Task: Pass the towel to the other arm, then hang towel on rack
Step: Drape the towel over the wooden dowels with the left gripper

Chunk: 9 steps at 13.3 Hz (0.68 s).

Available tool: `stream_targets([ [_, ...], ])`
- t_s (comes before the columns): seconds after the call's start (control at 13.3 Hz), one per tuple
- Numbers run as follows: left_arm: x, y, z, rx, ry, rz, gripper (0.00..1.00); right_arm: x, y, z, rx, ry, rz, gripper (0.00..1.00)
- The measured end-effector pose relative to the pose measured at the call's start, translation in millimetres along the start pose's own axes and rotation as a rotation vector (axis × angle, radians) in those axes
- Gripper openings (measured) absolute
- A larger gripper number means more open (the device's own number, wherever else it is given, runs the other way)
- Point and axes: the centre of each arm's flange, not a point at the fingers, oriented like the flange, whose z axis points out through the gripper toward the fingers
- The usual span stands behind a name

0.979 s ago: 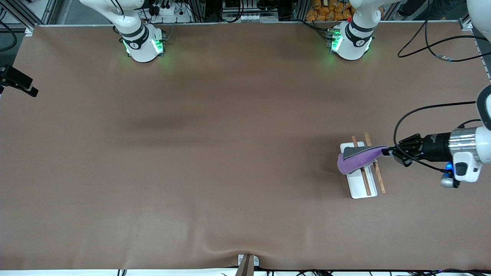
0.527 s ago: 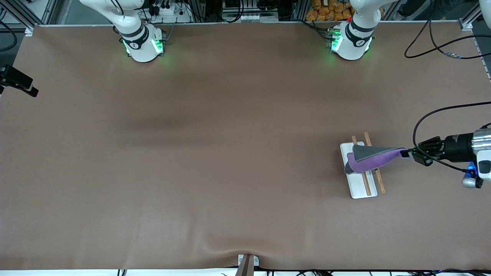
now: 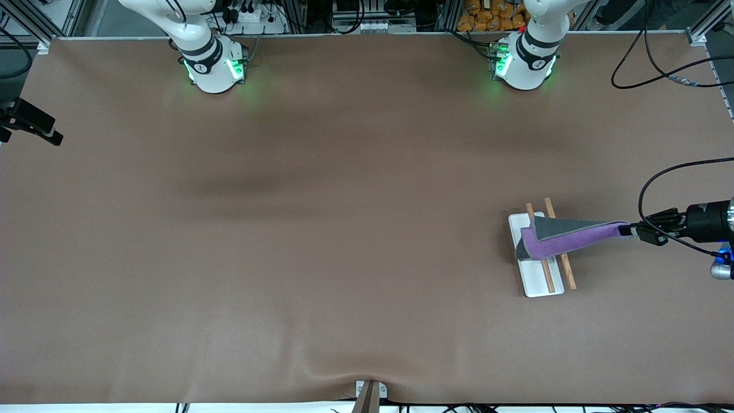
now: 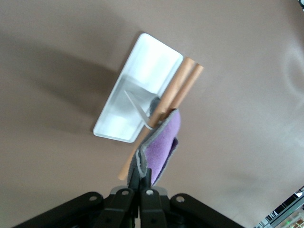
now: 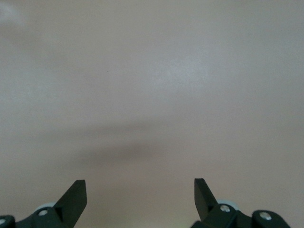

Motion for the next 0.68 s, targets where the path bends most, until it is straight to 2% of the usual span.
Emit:
stream_targets([
  [0.53, 32.9, -63.6, 15.6, -0.036, -0.039, 0.053, 0.02, 1.4, 0.0, 2.8, 0.0, -0.006, 0.0, 1.0],
  [0.6, 35.8, -69.1, 18.5, -0.039, -0.044, 0.048, 0.07, 2.2, 0.0, 4.1, 0.0, -0.009, 0.0, 1.0],
  [0.68, 38.2, -73.6, 20.7, -0.042, -0.048, 0.043, 0.07, 2.8, 0.2, 5.1, -0.001, -0.01, 0.0, 1.0],
])
